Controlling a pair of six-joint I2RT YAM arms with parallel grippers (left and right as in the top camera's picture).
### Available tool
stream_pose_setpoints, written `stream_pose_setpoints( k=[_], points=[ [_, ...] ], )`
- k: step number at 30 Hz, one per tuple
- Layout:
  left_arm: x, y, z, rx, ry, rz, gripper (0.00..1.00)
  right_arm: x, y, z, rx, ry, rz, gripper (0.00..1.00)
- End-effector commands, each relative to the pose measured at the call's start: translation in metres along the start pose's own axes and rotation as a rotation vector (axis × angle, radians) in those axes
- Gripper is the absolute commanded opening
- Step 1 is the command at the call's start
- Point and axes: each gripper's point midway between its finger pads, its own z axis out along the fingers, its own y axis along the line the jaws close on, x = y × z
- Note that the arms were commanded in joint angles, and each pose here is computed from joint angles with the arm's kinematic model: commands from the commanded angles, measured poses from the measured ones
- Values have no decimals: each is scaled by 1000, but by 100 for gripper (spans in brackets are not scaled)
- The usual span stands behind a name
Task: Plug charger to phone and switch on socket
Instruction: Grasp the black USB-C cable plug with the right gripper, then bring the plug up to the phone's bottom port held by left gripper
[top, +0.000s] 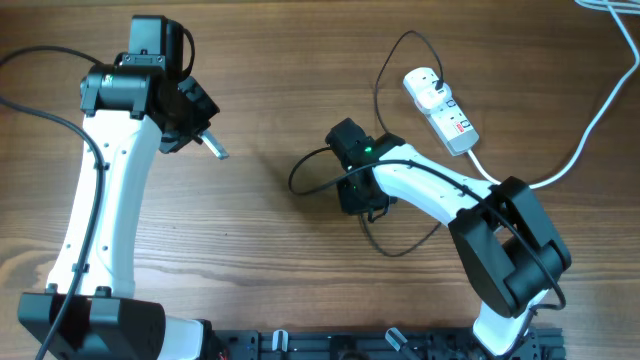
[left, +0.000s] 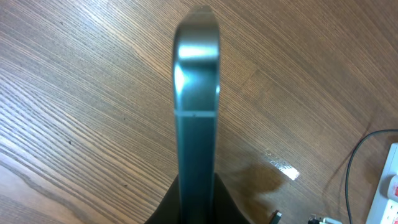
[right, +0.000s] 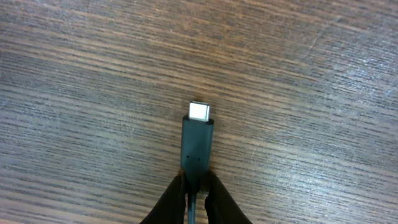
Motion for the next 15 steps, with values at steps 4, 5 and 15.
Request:
stream_pose_setpoints(
  k=[4, 5, 15],
  points=[
    [-6, 1, -2, -1, -21, -24, 4, 14, 1, 10, 0, 49, 12, 9],
    [-6, 1, -2, -1, -21, -24, 4, 13, 1, 10, -1, 46, 12, 8],
    [-2, -18, -3, 95, 10, 21, 4, -13, 14, -8, -38, -30, 8, 4]
  ],
)
